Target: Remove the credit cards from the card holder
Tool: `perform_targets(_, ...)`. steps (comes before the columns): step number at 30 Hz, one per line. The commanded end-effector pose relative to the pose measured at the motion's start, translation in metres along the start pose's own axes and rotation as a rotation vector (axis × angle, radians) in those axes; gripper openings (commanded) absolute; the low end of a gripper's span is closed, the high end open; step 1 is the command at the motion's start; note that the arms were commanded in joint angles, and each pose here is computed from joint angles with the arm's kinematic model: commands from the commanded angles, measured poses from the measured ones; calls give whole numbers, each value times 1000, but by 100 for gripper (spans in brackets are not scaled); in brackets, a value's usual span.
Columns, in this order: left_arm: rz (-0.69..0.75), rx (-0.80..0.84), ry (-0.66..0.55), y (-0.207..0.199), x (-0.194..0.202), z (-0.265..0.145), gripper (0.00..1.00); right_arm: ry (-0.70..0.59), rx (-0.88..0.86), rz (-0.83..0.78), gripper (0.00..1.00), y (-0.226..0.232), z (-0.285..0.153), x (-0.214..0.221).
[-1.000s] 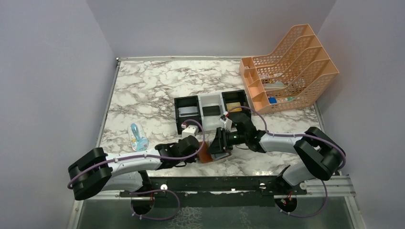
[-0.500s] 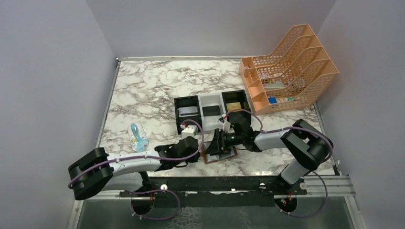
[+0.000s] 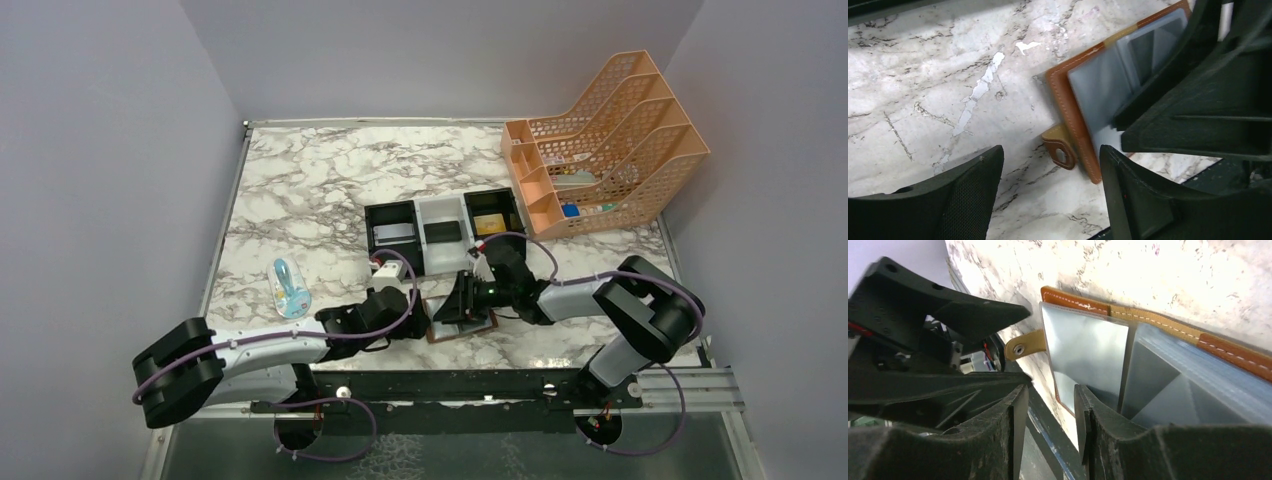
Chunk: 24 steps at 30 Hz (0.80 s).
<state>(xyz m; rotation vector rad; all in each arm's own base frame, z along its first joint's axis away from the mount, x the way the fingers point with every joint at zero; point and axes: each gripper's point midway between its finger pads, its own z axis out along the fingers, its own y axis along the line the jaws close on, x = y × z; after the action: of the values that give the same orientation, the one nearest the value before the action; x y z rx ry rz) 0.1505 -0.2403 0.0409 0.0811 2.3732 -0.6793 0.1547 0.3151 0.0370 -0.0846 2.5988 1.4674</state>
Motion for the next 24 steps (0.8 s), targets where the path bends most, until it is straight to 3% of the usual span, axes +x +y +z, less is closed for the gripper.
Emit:
perform_targets(1,-7,-25,-16,-1,-5,12,72,-80,21,-14,39,3,-4,-11)
perform_targets(8,-16,-68,-11,-2,-6,27,72,-116,56,-20,38,1,-11,-14)
perform_targets(13,-7,-95,-7,3,-5,29,61,-171,115,-30,38,-4,-20,-22)
perform_targets(20,26,-68,10,-2,-3,29,51,-368,379,-117,44,-17,-68,-63)
perform_targets(24,46,-44,26,-7,-1,31,47,-376,474,-118,46,-31,-85,-64)
